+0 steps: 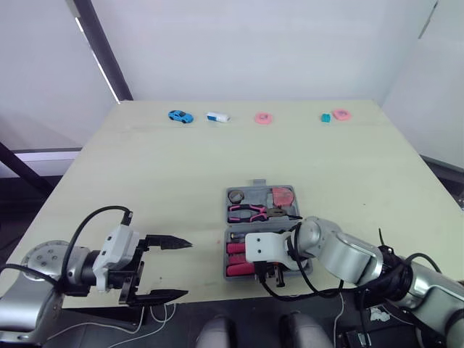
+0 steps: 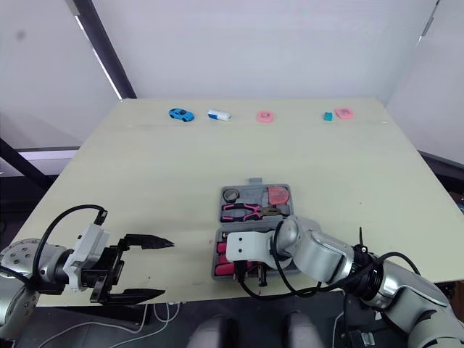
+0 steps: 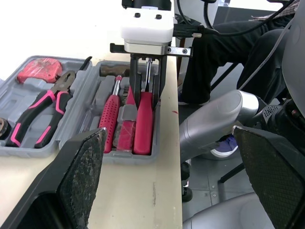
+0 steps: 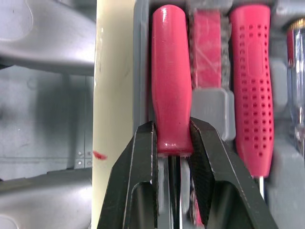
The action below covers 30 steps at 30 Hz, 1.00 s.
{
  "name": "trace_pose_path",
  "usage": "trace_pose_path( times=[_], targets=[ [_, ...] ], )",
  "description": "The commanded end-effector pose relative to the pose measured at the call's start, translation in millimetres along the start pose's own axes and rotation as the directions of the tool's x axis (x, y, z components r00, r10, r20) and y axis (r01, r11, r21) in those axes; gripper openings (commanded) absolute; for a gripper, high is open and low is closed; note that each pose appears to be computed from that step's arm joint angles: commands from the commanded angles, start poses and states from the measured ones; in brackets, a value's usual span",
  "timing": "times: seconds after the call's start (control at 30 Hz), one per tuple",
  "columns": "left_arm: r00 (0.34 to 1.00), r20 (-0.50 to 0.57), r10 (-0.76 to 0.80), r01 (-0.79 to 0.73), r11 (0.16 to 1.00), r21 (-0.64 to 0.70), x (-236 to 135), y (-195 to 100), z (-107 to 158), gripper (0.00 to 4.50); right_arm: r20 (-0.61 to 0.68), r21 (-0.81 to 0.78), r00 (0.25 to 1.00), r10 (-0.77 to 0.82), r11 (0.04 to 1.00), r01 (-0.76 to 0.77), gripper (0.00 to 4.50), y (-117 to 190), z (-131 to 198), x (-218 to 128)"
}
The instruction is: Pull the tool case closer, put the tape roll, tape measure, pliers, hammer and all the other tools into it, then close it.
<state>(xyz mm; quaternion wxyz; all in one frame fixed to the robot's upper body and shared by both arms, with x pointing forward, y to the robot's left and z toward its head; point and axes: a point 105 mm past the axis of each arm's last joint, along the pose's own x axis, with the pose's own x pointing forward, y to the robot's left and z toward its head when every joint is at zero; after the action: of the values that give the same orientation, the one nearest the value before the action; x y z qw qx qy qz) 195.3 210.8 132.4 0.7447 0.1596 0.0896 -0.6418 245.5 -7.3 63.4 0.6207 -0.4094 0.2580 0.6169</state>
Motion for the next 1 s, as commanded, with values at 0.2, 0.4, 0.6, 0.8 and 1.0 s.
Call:
trace_pose_path(
  times=[0.2,0.4,0.6,0.8,1.0],
  targets=[
    [1.000,-0.009,-0.001,0.001,0.999,0.033,-5,2,3,4.50,0.023,-0.038,1.000,-0.005,0.999,0.006,2.15,-1,7,-3],
    [1.000,-0.008,-0.001,0.001,0.999,0.033,-5,1,2,4.50,0.060,-0.035,0.998,-0.022,0.999,0.024,2.71,-5,13,-15],
    [1.000,-0.009,-0.001,0.002,0.999,0.036,-5,1,1,4.50,0.216,0.039,0.976,-0.009,0.999,0.001,2.71,-5,23,-33],
    [1.000,-0.002,-0.005,0.005,0.999,0.042,-5,1,2,4.50,0.393,0.013,0.919,-0.023,1.000,0.019,1.61,-5,17,-37],
    [1.000,0.001,-0.009,0.009,0.999,0.045,-4,2,0,4.50,0.483,0.051,0.874,-0.056,0.998,0.036,0.11,-9,2,-28]
  ],
)
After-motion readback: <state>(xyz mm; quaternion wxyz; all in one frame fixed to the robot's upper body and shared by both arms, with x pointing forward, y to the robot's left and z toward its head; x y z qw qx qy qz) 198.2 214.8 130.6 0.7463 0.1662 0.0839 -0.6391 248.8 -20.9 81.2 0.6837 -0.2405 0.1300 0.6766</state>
